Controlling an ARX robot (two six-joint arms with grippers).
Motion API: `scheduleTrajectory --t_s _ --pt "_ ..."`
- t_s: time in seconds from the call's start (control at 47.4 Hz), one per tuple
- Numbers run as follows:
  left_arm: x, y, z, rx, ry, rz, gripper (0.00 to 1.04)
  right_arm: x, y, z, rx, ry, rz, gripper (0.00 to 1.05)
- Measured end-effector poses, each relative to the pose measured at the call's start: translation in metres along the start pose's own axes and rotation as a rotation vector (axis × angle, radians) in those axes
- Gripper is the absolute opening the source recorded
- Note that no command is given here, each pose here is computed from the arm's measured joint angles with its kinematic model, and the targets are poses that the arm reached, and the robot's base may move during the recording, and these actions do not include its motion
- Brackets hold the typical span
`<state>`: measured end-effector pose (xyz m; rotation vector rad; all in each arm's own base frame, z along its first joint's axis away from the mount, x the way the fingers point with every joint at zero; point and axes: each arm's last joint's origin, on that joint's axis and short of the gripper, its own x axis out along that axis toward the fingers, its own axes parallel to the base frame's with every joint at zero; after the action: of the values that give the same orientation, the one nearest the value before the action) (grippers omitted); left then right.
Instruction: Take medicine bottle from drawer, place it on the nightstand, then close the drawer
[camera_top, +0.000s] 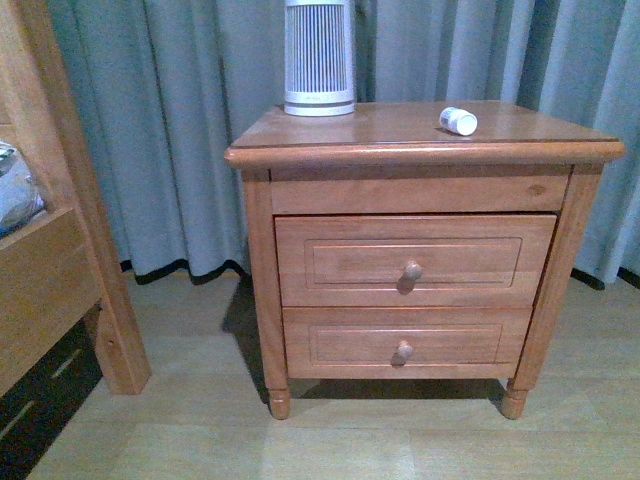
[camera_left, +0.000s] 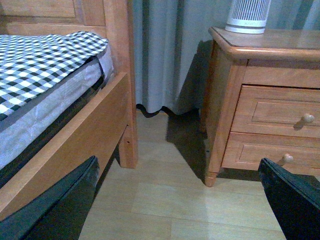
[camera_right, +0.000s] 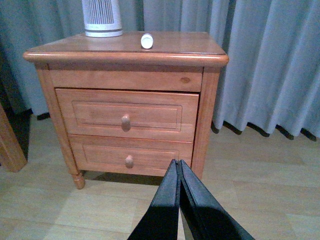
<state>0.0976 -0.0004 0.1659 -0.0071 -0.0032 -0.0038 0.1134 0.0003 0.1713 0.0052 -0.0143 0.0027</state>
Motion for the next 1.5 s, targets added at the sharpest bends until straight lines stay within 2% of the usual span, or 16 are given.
scheduleTrajectory --t_s 0.401,1.013,1.499 --pt "0.000 0.000 0.000 0.000 0.000 0.001 0.98 -0.012 0.000 -0.005 0.000 0.033 0.000 0.03" --pt "0.000 0.000 0.000 0.000 0.000 0.000 0.98 -0.016 0.000 -0.003 0.000 0.005 0.000 0.03" --pt "0.000 0.000 0.000 0.000 0.000 0.000 0.98 -0.016 0.000 -0.003 -0.002 0.005 0.000 0.85"
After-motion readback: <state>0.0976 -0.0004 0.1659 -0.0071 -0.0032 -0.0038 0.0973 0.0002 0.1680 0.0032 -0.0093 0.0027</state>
